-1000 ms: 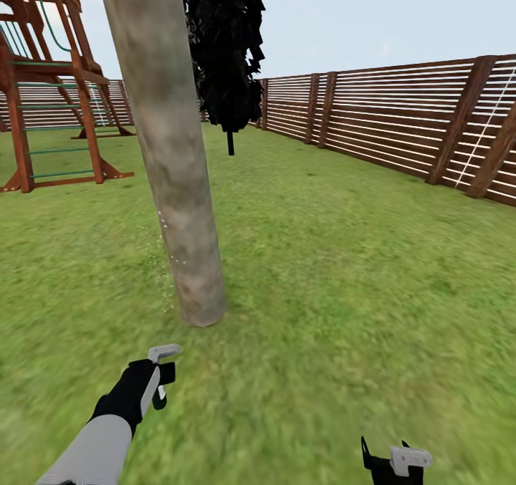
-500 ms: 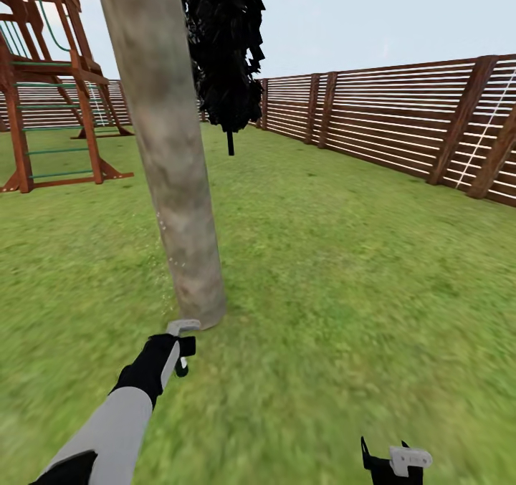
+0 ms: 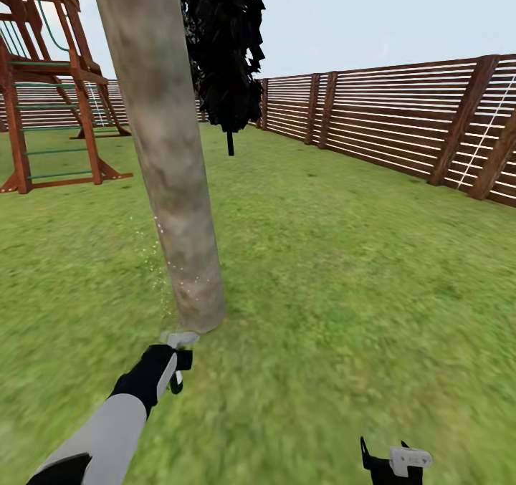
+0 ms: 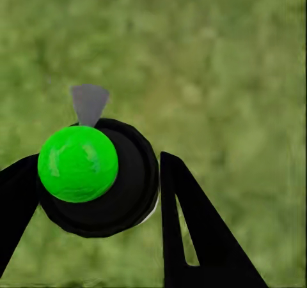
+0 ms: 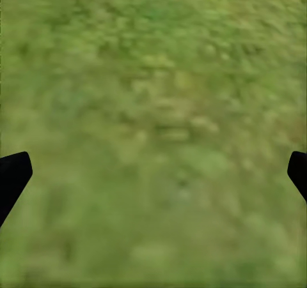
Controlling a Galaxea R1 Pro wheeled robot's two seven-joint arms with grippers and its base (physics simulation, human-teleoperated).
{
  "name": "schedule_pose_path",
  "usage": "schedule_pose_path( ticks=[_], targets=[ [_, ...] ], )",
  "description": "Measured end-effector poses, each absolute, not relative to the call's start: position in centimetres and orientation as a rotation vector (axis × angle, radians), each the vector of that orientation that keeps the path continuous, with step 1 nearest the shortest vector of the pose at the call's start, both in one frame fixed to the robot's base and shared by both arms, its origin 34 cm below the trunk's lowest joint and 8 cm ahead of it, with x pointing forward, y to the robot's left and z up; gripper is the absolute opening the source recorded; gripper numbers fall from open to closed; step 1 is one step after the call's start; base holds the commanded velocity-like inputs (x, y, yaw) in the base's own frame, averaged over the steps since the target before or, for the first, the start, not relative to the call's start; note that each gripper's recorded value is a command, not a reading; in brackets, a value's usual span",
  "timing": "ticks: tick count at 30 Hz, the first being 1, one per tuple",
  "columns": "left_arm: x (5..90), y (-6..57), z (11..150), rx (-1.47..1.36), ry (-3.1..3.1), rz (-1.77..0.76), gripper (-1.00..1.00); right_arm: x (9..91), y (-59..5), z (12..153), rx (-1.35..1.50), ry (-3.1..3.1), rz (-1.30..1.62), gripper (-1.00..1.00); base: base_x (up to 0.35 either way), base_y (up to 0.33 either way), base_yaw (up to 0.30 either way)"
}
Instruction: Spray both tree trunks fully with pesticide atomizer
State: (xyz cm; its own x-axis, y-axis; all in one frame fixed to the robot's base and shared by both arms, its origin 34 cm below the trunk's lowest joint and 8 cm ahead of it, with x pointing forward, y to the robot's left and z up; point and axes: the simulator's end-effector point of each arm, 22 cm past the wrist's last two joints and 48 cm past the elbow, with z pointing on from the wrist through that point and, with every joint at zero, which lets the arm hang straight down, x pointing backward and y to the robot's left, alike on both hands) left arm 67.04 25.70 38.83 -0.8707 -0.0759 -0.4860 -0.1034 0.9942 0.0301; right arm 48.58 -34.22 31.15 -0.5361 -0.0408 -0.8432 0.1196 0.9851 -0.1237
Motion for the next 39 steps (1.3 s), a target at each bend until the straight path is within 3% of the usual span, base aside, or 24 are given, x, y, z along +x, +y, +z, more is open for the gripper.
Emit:
schedule_pose_path(
  ticks=[5, 11, 20, 27, 33, 39],
  targets=[
    [66.6, 20.3, 38.6, -0.033, 2.651, -0.002, -1.00, 48.6, -34.2, 31.2, 0.055, 2.127, -0.203, 1.00, 0.000, 0.000, 0.000],
    [66.5, 27.7, 38.4, -0.072, 2.648, 0.134, -1.00, 48.6, -34.2, 31.2, 0.054, 2.127, -0.203, 1.00, 0.066, 0.000, 0.000],
    [65.7, 23.1, 37.6, -0.042, 2.671, 0.060, -1.00, 48.6, -34.2, 31.2, 0.054, 2.127, -0.203, 1.00, 0.218, 0.000, 0.000],
    [63.9, 30.6, 36.5, -0.081, 2.696, 0.193, -1.00, 48.6, -34.2, 31.2, 0.054, 2.127, -0.203, 1.00, 0.001, 0.000, 0.000],
    [64.0, 24.9, 36.3, -0.044, 2.704, 0.096, -1.00, 48.6, -34.2, 31.2, 0.055, 2.127, -0.203, 1.00, 0.000, 0.000, 0.000],
    [64.3, 32.1, 37.0, -0.095, 2.689, 0.217, -1.00, 48.6, -34.2, 31.2, 0.054, 2.127, -0.203, 1.00, 0.000, 0.000, 0.000]
  ],
)
